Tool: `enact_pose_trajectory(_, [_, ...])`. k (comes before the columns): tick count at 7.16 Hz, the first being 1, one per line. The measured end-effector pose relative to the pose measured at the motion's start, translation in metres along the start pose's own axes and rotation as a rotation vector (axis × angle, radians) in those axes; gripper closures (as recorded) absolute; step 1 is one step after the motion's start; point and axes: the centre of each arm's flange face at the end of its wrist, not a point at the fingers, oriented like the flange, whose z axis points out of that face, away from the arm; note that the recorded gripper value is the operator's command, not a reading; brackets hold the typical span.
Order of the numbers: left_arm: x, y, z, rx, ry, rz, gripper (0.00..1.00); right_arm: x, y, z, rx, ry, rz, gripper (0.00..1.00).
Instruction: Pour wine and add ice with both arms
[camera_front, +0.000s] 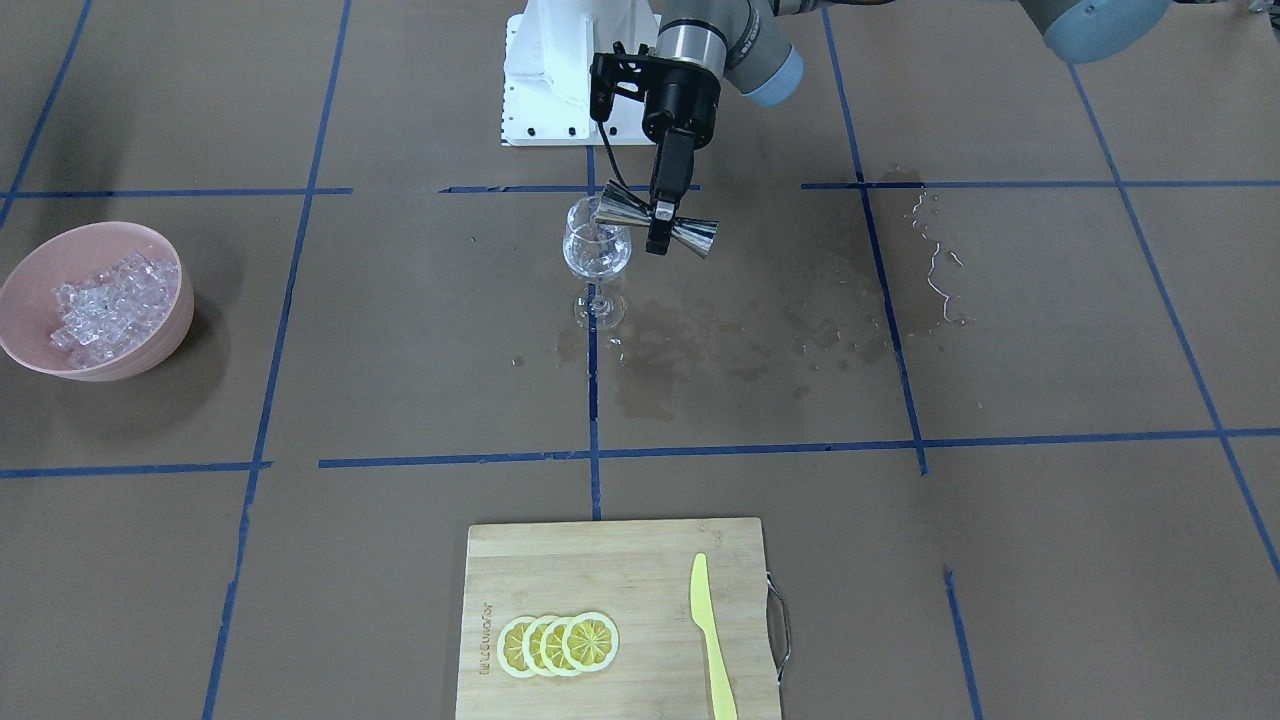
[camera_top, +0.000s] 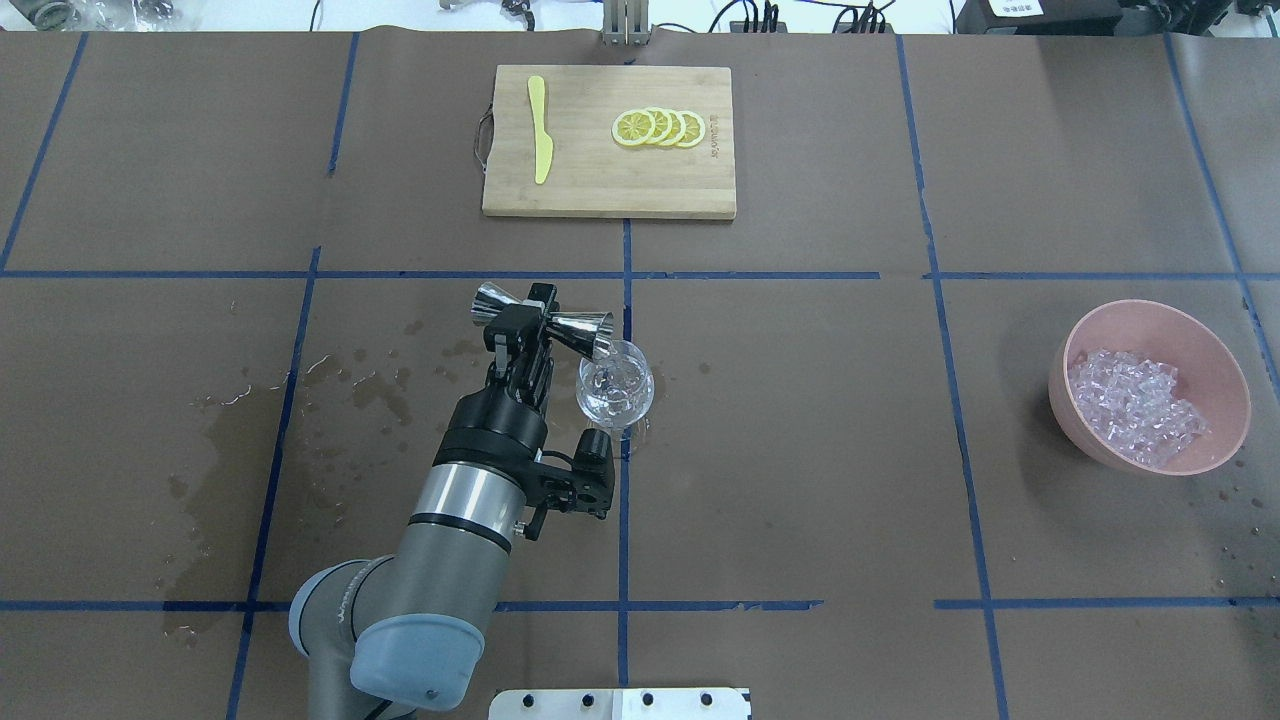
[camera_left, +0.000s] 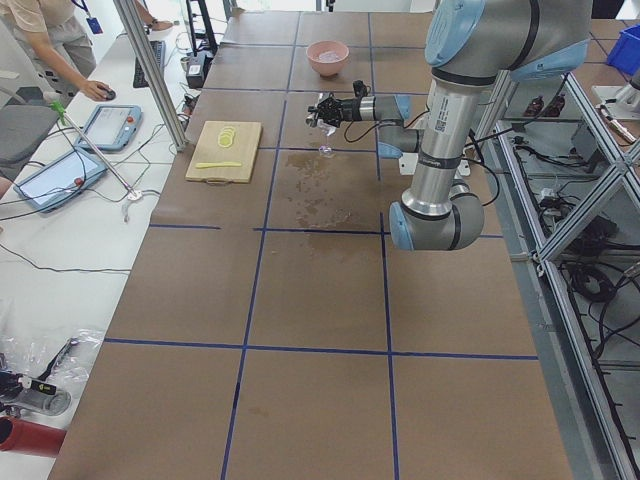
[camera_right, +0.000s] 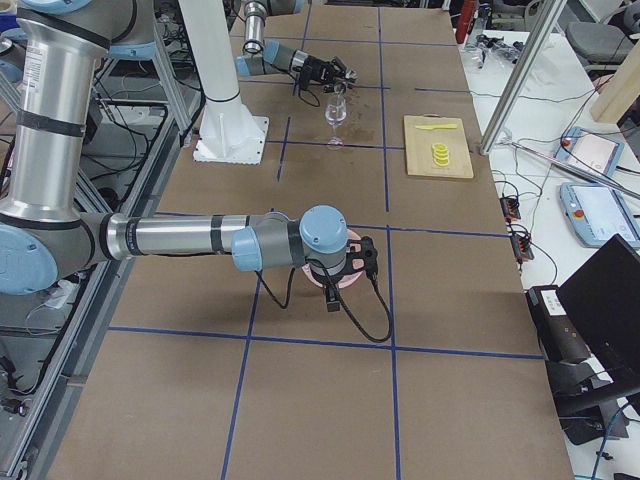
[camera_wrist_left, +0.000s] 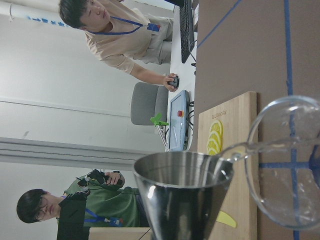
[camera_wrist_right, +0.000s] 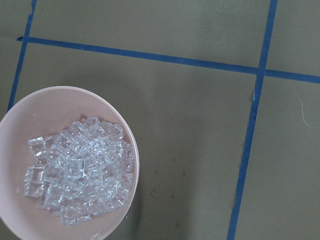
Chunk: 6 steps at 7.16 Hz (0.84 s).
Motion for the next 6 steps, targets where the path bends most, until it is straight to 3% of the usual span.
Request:
enact_pose_trajectory(2, [-0.0072, 0.0011, -0.0012, -0.016, -0.021, 0.153, 1.0, 0.0021, 0.0002, 0.0017, -0.003, 0.0, 0.004, 0.0])
enact_pose_trajectory(4, [-0.0124, -0.0001, -0.0047, -0.018, -0.027, 0.219, 1.0, 0.0041, 0.0006, 0.0033, -0.006, -0.001, 0.009, 0.0])
enact_pose_trajectory(5, [-0.0121, 0.0001, -0.0065, -0.019, -0.032, 0.2, 1.0, 0.0043, 0.0004, 0.0034, -0.007, -0.002, 0.009, 0.0])
enact_pose_trajectory(6, [-0.011, 0.0032, -0.008, -0.018, -0.041, 0.114, 1.0, 0.0047, -0.0001, 0.0037, -0.007, -0.002, 0.009, 0.0])
